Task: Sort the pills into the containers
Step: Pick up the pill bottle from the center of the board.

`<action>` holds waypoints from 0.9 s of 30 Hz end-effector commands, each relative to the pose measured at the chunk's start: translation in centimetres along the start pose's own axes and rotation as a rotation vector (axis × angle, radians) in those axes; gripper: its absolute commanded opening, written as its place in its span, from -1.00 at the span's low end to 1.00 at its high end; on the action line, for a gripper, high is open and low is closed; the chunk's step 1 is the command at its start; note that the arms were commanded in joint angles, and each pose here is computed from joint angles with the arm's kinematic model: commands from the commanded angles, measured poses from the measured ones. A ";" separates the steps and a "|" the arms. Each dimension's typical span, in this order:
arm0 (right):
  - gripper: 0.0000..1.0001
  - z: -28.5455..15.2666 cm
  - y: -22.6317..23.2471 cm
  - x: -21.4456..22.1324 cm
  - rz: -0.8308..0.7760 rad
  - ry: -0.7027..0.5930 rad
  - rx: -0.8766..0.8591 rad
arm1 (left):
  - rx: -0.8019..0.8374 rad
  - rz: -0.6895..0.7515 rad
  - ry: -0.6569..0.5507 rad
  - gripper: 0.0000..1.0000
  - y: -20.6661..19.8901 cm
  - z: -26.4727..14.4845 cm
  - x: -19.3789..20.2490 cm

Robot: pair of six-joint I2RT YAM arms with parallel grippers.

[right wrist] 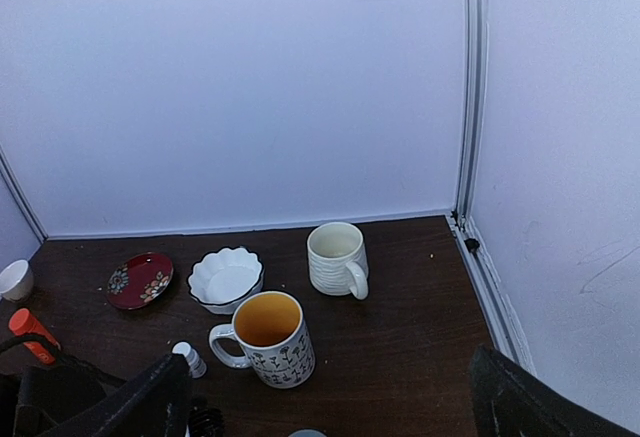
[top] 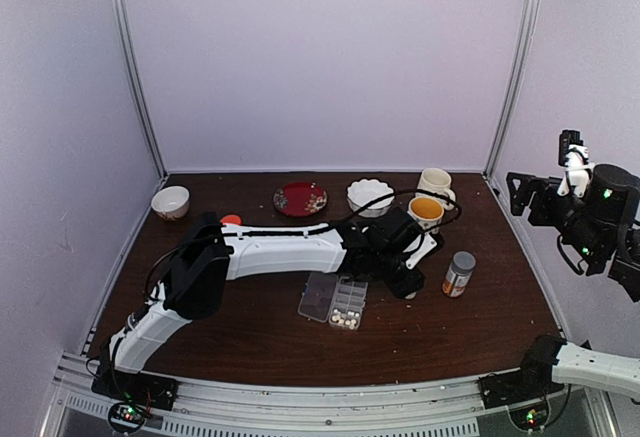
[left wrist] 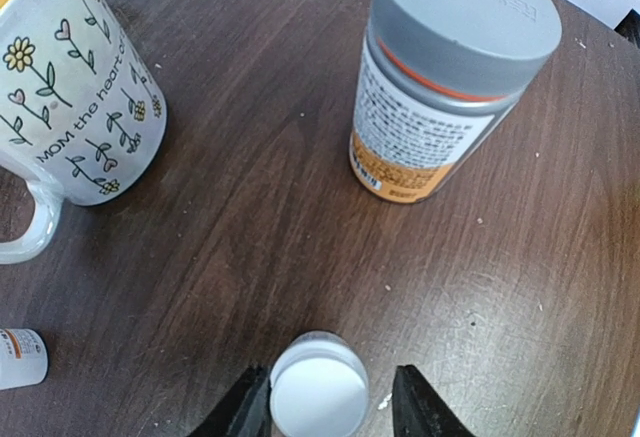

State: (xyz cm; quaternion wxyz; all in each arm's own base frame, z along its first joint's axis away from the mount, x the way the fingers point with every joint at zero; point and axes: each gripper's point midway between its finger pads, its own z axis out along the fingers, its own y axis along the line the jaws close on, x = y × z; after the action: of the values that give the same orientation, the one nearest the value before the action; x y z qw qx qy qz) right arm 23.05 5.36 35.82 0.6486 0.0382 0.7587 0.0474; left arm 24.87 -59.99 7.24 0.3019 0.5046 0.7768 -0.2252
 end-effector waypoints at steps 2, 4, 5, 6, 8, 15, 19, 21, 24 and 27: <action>0.99 -0.1 -0.3 -0.1 0.014 -0.009 0.009 | -0.014 0.009 -0.050 -0.13 0.2 0.3 -1.4; 0.99 -0.1 -0.4 -0.1 0.014 -0.010 0.013 | -0.014 0.009 -0.052 -0.18 0.2 0.3 -1.5; 0.99 -0.1 -0.4 -0.1 0.015 -0.012 0.014 | -0.014 0.009 -0.051 -0.18 0.2 0.3 -1.5; 0.99 -0.1 -0.4 0.0 0.014 -0.011 0.014 | -0.014 0.009 -0.051 -0.18 0.2 0.3 -1.5; 0.99 -0.1 -0.4 0.0 0.015 -0.010 0.014 | -0.017 0.008 -0.048 0.00 0.3 0.3 -1.4; 0.99 0.0 -0.2 0.0 0.015 -0.008 0.006 | -0.017 0.006 -0.049 0.02 0.3 0.3 -1.4; 0.99 0.1 0.0 0.1 0.013 -0.004 0.002 | -0.018 0.003 -0.046 -0.02 0.4 0.4 -1.3; 0.99 0.2 0.0 0.1 0.015 -0.005 0.002 | -0.019 0.001 -0.044 -0.16 0.5 0.5 -1.2; 0.99 0.1 0.0 0.0 0.015 -0.007 0.002 | -0.018 -0.002 -0.041 -0.18 0.5 0.6 -1.1; 0.99 0.2 0.0 0.0 0.012 -0.005 0.000 | -0.016 -0.002 -0.039 -0.18 0.5 0.7 -0.9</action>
State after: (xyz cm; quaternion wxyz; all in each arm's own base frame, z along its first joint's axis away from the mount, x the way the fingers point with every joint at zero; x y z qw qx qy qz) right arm 23.08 5.35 35.71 0.6481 0.0383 0.7592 0.0465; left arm 25.09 -59.95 7.21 0.3056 0.5035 0.7775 -0.2205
